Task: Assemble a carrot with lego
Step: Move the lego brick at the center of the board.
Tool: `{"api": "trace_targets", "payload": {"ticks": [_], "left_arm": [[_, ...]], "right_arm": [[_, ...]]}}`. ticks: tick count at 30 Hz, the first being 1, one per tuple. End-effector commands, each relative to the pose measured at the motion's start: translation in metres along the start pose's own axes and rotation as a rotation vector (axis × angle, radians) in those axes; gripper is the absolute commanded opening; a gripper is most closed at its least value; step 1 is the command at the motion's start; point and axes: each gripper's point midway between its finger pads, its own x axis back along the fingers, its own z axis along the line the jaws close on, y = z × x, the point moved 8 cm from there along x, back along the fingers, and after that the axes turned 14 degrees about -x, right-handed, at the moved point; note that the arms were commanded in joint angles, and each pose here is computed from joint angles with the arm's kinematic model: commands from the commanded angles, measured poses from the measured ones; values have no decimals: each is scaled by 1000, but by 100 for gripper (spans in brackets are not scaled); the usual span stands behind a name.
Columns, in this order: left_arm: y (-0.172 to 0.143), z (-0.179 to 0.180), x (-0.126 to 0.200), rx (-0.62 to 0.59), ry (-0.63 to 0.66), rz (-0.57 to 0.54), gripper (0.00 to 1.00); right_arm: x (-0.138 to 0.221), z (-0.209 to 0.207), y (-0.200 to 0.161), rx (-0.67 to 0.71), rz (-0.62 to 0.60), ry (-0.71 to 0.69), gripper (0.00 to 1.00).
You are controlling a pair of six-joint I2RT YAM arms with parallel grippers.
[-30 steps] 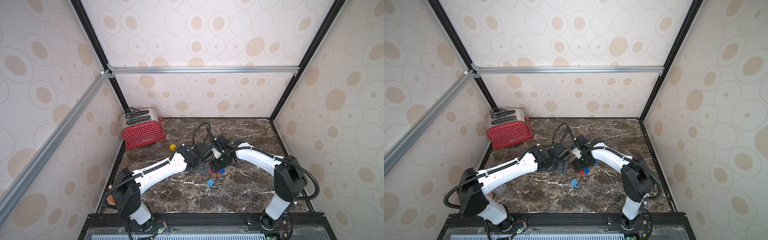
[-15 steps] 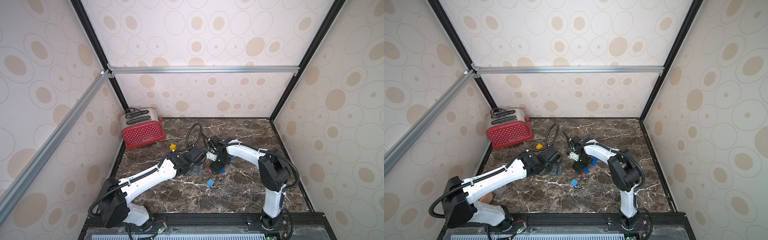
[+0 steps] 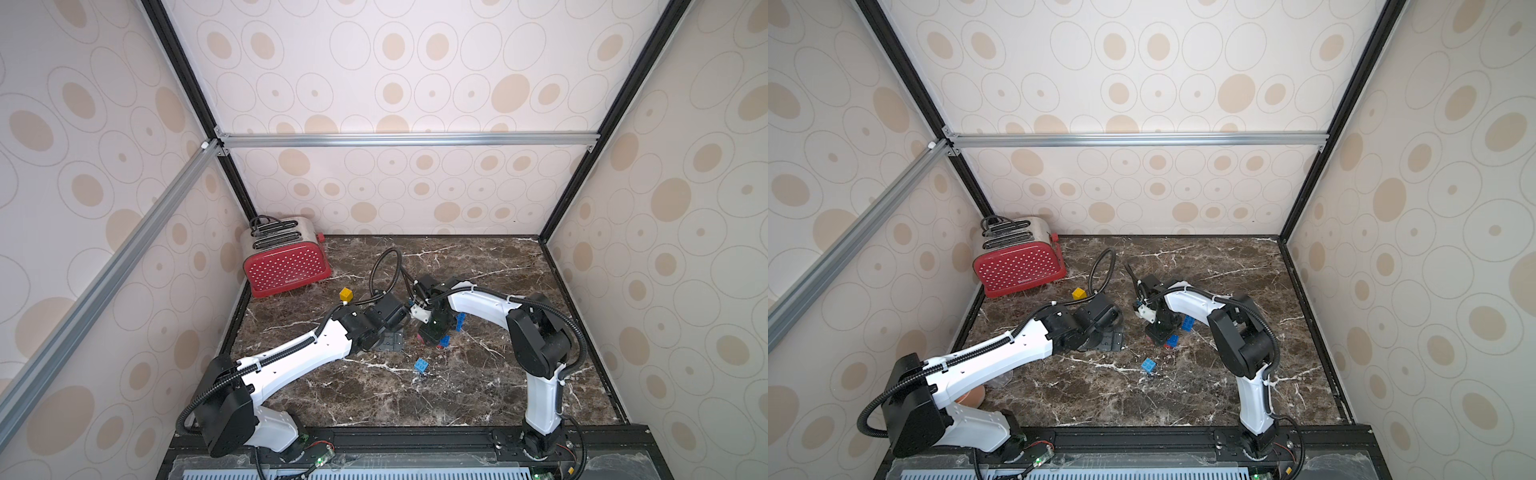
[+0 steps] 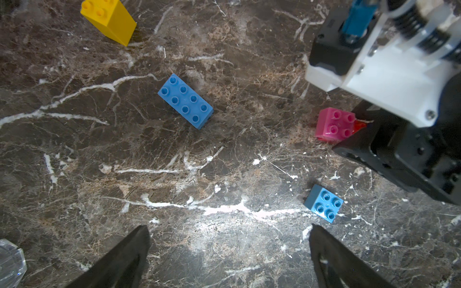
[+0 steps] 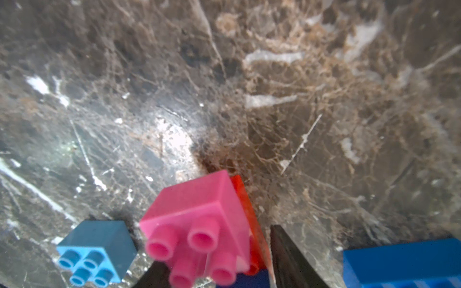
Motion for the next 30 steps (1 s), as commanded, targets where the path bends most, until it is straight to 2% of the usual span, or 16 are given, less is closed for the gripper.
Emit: {"api": "trace_targets", "payload": {"ticks": [1,8,14,30], "left_arm": [[2,8,7,22,28,-30,99],[1,10,9,29,29,-37,99],[2,9,8,27,24,-35,99],[2,5,2,-16,12,-28,99]], "right_arm": [[-6,-1,-5,-9,14,-17,52],[0,-4,-15,-84,-42,-44,38],[-4,-7,-32,-197,-20,-64,33],[-15,-18,-126,-671,64,-158,34]]}}
